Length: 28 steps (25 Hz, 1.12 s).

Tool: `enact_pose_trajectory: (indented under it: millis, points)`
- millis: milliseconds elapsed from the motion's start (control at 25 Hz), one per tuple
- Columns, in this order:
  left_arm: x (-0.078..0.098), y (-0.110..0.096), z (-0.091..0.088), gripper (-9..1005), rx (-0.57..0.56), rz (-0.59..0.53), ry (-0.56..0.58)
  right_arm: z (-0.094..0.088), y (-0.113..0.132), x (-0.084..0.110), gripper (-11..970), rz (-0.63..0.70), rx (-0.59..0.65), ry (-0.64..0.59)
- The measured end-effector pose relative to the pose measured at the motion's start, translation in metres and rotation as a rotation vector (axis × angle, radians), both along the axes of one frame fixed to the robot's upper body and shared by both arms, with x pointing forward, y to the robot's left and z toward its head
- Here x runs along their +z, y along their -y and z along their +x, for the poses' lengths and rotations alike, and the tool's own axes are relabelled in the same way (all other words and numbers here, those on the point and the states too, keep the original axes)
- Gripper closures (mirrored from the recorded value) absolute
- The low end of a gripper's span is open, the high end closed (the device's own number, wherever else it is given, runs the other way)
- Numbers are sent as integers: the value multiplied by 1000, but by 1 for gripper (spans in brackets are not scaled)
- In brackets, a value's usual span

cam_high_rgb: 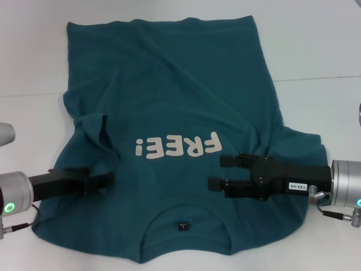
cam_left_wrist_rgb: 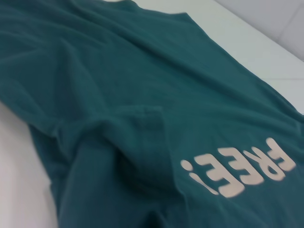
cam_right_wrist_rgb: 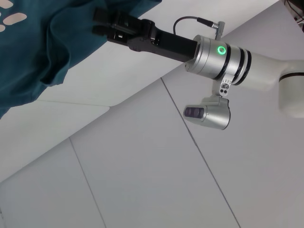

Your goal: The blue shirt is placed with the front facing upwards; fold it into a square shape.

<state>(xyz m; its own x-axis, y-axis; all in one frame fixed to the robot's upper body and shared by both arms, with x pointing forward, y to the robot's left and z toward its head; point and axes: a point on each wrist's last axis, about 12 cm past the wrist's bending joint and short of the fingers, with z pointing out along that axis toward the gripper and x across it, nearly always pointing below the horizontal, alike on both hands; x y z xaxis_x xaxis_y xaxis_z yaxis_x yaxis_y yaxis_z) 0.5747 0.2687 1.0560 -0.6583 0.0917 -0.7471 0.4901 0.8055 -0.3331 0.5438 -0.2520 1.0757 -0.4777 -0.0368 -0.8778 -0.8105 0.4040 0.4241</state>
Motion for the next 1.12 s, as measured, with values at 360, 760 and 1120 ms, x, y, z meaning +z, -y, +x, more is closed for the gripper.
enact_pose_trajectory:
  millis: [360,760,1120]
  points:
    - [6,10,-3,200,-86,-36,-18,-1,1,0,19,1,0,3]
    - [13,23,-7,200,-191,-88,-38,-2,1,-1,18,2,3,2]
    - [27,10,-7,199,-163,-128,15,-2,1,-1,19,2,3,1]
